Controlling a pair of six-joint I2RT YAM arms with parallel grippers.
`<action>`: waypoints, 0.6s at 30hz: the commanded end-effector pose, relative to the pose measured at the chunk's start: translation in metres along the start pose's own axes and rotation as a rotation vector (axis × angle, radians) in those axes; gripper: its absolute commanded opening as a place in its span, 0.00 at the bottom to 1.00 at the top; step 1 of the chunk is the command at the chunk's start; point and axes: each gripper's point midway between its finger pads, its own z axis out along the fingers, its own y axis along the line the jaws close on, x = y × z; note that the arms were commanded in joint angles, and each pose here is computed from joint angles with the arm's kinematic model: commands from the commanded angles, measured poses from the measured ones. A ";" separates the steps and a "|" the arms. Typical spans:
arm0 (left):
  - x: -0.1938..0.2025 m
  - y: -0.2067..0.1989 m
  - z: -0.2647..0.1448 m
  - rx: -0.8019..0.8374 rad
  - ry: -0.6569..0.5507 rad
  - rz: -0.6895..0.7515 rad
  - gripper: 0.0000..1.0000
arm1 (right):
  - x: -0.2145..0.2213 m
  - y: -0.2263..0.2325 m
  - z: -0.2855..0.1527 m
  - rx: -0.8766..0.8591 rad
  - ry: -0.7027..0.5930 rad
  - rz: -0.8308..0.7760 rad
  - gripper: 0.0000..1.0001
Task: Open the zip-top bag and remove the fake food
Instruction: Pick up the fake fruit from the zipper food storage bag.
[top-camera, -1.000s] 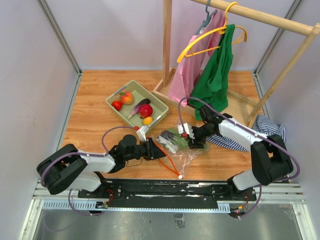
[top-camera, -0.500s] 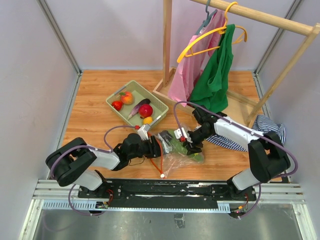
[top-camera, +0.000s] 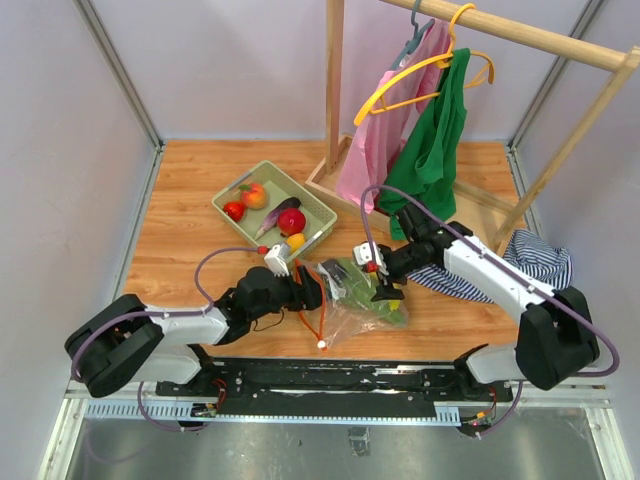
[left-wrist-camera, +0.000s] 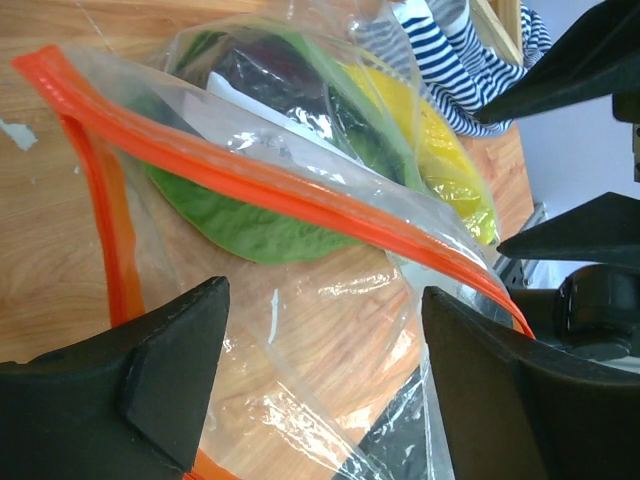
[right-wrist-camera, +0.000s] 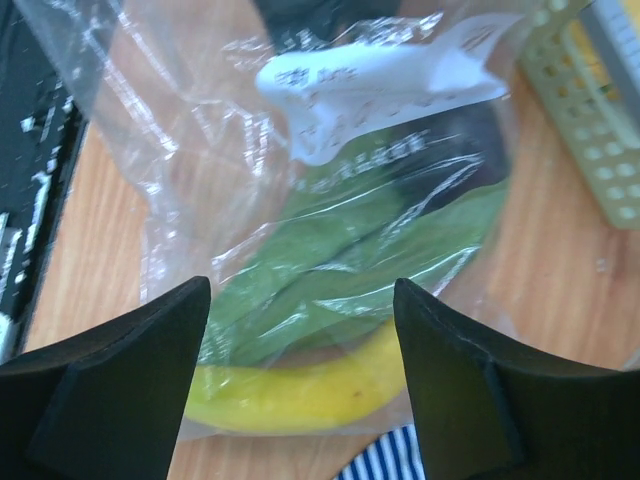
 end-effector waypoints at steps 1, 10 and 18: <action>-0.011 0.008 0.002 -0.056 -0.045 0.050 0.83 | -0.019 -0.039 0.002 0.099 -0.048 -0.006 0.77; -0.031 0.002 0.010 -0.007 -0.117 0.055 0.83 | 0.015 -0.080 0.035 0.041 0.080 0.035 0.83; -0.035 0.004 0.018 -0.005 -0.116 0.115 0.83 | 0.030 -0.066 0.057 -0.077 0.107 0.096 0.76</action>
